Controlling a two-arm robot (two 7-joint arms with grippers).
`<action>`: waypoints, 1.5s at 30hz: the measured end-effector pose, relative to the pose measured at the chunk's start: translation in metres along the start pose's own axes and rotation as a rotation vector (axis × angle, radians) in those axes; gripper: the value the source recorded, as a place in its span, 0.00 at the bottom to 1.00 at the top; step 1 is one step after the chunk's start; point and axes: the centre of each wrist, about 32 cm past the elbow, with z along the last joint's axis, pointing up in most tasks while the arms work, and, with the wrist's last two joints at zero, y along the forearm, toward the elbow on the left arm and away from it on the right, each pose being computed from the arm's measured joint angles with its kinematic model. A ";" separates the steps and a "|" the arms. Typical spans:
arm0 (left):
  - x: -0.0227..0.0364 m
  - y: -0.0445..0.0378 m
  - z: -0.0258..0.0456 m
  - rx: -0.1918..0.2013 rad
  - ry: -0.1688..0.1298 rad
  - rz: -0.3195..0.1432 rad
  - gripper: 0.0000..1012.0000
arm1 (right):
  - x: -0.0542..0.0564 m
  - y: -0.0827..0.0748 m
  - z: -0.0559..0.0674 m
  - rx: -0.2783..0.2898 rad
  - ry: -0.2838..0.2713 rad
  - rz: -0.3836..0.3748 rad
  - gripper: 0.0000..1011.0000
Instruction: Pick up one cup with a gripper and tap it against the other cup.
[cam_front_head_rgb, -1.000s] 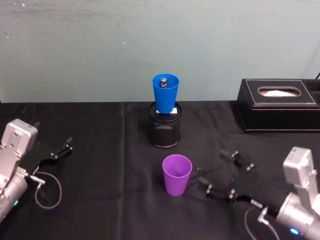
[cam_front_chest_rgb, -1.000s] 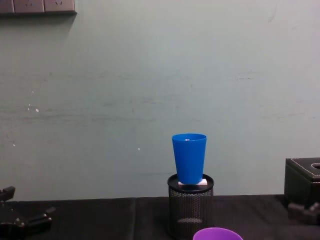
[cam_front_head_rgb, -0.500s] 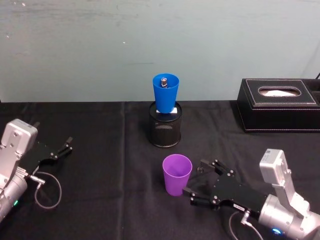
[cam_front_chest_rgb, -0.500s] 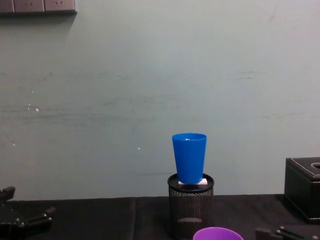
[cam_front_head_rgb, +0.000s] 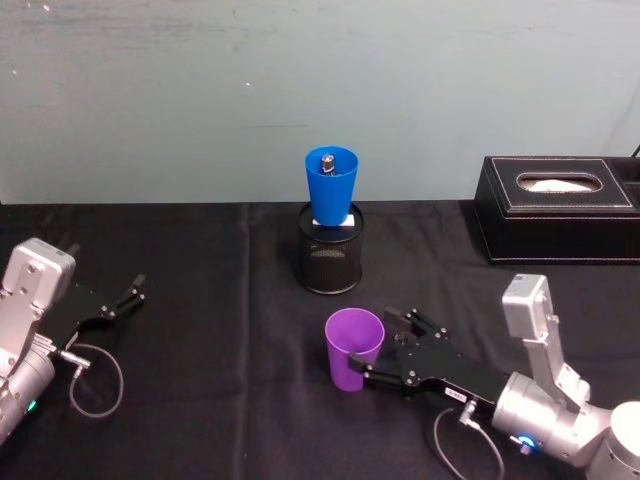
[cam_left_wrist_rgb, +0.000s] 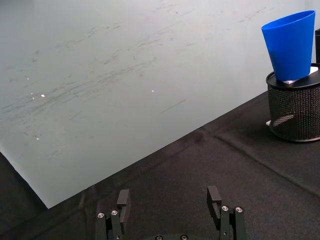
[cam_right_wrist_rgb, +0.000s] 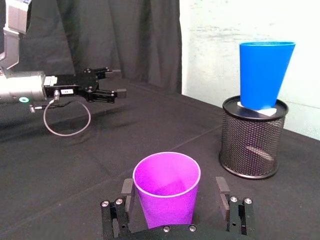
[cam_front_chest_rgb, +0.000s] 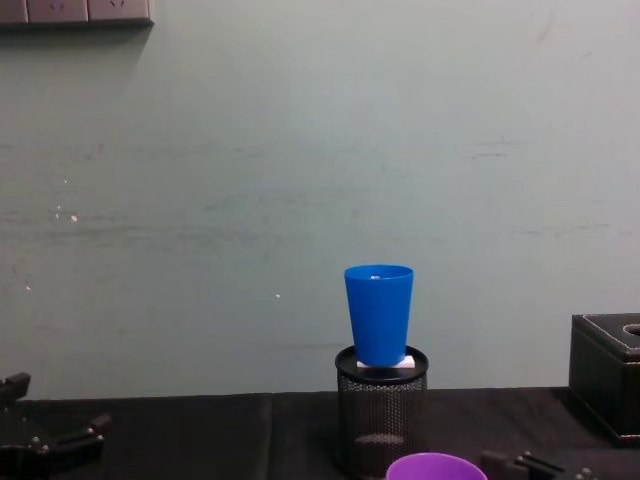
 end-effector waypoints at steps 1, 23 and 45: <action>0.0000 0.0000 0.0000 0.000 0.000 0.000 0.99 | 0.000 0.002 0.000 -0.004 -0.001 0.003 0.99; 0.0000 0.0000 0.0000 0.000 0.000 0.000 0.99 | 0.002 0.023 0.003 -0.028 -0.037 0.020 0.99; 0.0000 0.0000 0.0000 0.000 0.000 0.000 0.99 | 0.002 0.033 -0.004 0.007 -0.039 0.013 0.99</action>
